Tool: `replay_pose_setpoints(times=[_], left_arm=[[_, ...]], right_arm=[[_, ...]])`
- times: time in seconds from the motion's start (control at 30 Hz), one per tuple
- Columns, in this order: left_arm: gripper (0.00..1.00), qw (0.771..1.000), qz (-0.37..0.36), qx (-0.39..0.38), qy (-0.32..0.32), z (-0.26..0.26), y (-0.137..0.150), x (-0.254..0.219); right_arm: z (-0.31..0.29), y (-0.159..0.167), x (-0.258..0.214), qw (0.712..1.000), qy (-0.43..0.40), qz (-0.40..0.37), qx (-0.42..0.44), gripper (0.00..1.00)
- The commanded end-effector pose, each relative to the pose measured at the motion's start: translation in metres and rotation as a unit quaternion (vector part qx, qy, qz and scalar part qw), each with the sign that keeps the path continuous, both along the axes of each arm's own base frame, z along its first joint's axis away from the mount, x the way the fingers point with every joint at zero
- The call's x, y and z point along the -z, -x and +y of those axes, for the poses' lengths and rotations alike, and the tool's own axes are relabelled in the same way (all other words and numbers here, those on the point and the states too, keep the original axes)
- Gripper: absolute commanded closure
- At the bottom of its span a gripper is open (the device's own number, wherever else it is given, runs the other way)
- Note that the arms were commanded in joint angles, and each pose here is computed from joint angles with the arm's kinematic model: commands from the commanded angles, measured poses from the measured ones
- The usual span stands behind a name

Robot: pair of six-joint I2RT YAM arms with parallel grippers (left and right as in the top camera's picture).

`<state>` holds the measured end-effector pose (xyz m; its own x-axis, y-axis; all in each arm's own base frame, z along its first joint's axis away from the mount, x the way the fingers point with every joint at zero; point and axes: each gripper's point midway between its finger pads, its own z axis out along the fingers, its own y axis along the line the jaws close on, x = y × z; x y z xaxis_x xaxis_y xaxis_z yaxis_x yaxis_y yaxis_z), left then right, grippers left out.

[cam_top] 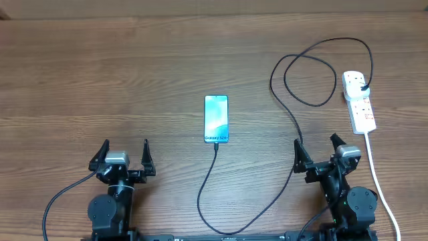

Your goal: Plug charger to phone and switch on socket

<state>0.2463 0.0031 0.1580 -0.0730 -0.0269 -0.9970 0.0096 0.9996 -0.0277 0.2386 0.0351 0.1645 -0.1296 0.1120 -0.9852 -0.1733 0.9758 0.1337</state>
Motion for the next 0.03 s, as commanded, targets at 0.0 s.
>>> replay_pose_setpoints(times=[0.0], left_arm=[[0.0,1.0,-0.002,0.005,-0.009,-0.0013,0.0004,0.0003]], right_arm=[[-0.0004,0.0001,-0.0012,1.0,0.0,-0.006,0.002,0.0]])
